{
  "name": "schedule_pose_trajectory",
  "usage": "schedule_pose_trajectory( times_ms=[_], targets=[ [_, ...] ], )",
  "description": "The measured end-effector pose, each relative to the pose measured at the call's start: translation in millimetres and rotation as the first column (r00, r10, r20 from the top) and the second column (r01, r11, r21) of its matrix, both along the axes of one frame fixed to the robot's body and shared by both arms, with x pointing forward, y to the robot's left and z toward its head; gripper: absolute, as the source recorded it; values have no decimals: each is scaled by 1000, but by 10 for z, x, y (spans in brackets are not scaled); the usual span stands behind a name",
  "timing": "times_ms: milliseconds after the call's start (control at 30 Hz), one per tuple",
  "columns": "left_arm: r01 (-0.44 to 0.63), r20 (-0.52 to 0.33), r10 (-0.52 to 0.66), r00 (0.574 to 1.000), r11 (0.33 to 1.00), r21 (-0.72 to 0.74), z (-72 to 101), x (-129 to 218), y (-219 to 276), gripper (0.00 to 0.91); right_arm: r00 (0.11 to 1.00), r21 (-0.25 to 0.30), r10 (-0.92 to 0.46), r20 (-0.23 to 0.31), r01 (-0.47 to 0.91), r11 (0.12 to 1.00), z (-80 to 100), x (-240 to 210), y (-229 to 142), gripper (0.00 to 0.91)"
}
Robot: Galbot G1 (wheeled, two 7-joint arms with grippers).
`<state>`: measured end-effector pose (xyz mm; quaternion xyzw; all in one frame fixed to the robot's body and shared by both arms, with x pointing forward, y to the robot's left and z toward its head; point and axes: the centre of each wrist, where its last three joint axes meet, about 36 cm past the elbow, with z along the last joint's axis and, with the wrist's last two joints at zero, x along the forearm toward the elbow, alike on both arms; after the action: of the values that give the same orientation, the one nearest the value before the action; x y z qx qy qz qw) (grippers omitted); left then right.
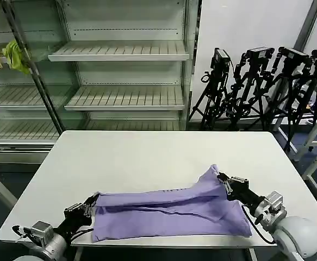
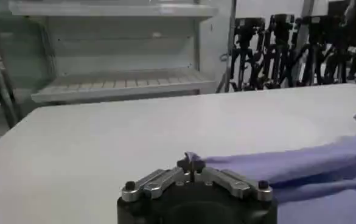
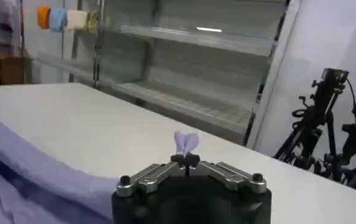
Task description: Fold and organize the clothes.
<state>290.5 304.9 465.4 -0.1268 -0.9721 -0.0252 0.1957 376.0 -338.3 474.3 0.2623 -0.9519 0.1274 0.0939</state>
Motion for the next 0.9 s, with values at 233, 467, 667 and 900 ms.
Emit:
schedule_pose_trajectory(
  times_ms=[233,467,667,900],
  targets=[
    [7,-32,-7,999,1000,19,-112,-32,-10,0,1000,-42,-1,-21,1,999,-109,-80,-67,0],
    [9,-58,-6,998,999,38,-220,-46,-10,0,999,-71,-5,-43,2,998,-223,-172,-113,0],
    [9,-68,-6,998,999,51,-261,-52,-8,161,998,-87,2,-60,-7,996,-310,-245,-91,0],
    [13,-69,-8,998,998,63,-290,-66,-15,907,998,-115,-4,-55,-2,993,-330,-291,-77,252]
  ],
)
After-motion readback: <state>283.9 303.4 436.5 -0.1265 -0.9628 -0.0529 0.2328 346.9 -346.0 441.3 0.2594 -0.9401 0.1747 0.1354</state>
